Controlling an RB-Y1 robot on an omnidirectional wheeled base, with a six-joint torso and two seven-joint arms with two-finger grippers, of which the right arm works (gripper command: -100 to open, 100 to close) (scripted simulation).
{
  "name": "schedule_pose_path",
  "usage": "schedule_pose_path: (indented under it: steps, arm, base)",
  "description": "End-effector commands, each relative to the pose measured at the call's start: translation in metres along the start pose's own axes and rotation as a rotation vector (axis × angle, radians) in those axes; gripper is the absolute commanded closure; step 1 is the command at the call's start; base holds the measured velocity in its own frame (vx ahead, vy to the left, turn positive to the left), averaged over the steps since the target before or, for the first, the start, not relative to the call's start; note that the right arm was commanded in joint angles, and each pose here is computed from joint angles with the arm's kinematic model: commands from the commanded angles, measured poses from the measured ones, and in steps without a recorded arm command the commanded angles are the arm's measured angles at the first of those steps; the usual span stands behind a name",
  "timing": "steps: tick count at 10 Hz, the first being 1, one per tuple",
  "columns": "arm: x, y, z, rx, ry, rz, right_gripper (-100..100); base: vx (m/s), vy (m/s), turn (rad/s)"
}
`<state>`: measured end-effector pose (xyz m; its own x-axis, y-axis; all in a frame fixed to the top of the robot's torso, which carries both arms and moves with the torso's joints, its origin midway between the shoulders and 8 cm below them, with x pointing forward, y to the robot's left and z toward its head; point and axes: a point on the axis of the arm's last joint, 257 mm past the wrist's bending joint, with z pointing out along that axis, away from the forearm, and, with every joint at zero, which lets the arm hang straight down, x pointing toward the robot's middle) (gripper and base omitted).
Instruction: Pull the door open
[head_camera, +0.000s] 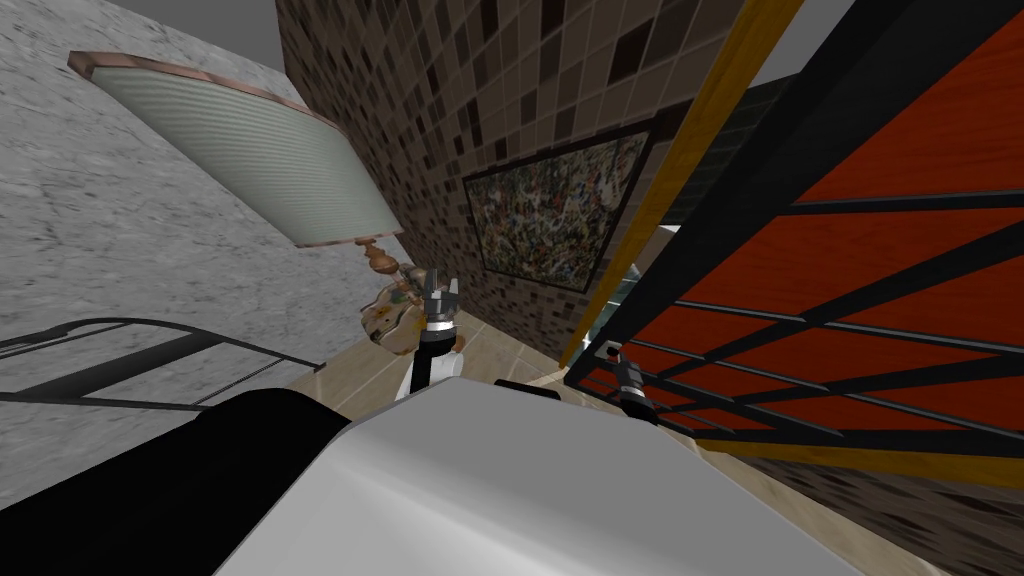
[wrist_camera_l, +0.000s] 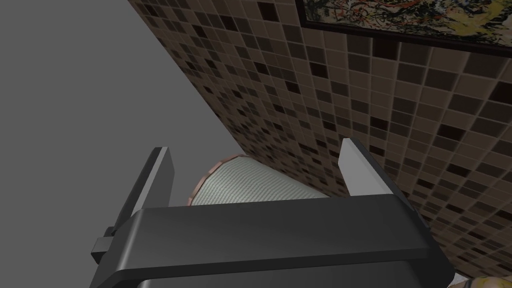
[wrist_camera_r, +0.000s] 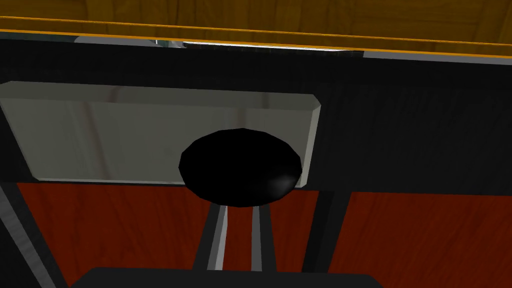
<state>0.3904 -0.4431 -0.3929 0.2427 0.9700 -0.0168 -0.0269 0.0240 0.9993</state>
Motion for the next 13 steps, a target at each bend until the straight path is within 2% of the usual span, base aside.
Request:
schedule_pose_path:
  steps: [1,2,3,8,9,13]
  arm:
    - [0.009,0.002,0.0042,-0.011,0.01,0.066,100]
    - [0.009,0.002,0.0051,-0.011,0.006,0.1,100]
    - [0.001,-0.001,0.0037,-0.001,-0.015,0.125,-100]
    - [0.009,-0.002,0.0083,-0.007,-0.032,0.298,-100]
    - [0.009,-0.002,0.0083,-0.007,-0.032,0.307,-100]
    - [0.015,-0.002,0.0121,-0.013,-0.046,0.459,-100]
  base:
    - [-0.034,-0.014,0.049]
    - [-0.053,-0.03,0.088]
    - [-0.078,-0.043,0.044]
    - [-0.079,-0.011,0.045]
    - [-0.048,-0.013,0.017]
    - [-0.046,-0.02,0.039]
